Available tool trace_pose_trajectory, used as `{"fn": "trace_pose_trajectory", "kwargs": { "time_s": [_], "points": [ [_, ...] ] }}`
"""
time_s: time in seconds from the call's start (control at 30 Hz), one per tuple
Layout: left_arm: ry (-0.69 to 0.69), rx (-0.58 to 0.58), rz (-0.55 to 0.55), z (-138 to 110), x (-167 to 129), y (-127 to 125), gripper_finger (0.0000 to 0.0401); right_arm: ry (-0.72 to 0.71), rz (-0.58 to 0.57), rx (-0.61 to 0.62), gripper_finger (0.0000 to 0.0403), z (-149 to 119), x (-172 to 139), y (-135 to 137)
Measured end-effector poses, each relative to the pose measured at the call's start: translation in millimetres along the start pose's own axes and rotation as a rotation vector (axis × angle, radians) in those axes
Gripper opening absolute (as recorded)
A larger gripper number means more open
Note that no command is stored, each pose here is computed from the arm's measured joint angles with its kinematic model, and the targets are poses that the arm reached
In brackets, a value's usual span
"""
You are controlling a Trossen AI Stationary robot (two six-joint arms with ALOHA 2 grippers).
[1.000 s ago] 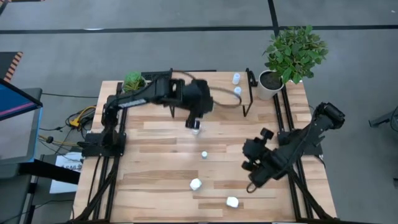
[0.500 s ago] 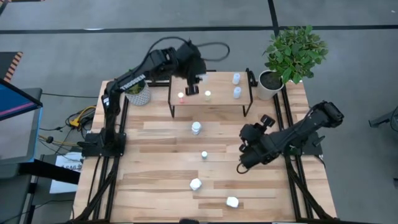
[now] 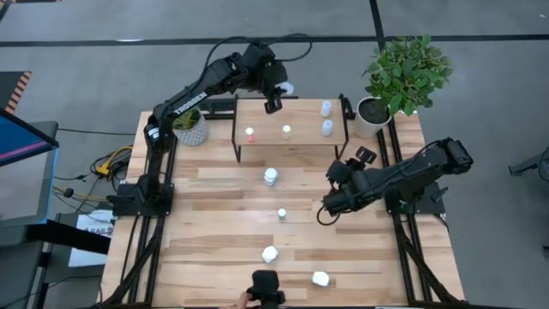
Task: Pick and place medicine bottles onto shelf by color
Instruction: Put the white pill bottle on the shelf
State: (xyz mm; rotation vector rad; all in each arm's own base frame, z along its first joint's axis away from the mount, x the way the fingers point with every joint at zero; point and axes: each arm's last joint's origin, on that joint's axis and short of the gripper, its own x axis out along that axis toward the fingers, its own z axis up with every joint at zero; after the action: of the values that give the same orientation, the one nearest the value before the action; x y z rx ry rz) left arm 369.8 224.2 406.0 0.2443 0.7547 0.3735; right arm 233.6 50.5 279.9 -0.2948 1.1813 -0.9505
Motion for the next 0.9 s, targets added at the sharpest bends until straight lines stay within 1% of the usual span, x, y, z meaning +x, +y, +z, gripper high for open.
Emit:
{"fn": "trace_pose_trajectory", "kwargs": {
  "time_s": [0.1, 0.23, 0.37, 0.57, 0.73, 0.9],
  "points": [
    [-0.003, -0.002, -0.003, -1.8, 12.2, 1.4, 0.0111, 0.008, -0.004, 0.007, 0.0107, 1.3, 2.2, -1.4],
    [0.044, -0.006, -0.042, -9.0, 23.8, -0.1, 0.0111, 0.013, 0.0, -0.009, 0.0107, 1.1, 2.2, -1.3],
    [0.118, -0.011, -0.076, -16.3, 22.2, -2.8, 0.0112, 0.024, 0.011, -0.011, 0.0107, 0.6, 1.8, -0.7],
    [0.227, -0.052, -0.124, -26.3, 19.6, -7.7, 0.0113, 0.025, 0.013, -0.018, 0.0107, 0.4, 1.6, -0.6],
    [0.271, -0.068, -0.15, -28.2, 18.0, -14.3, 0.0113, 0.026, 0.014, -0.019, 0.0107, 0.2, 1.4, -0.4],
    [0.356, -0.088, -0.187, -35.3, 15.5, -19.1, 0.0113, 0.034, 0.021, -0.019, 0.0107, 0.0, 1.4, -0.2]
  ]
}}
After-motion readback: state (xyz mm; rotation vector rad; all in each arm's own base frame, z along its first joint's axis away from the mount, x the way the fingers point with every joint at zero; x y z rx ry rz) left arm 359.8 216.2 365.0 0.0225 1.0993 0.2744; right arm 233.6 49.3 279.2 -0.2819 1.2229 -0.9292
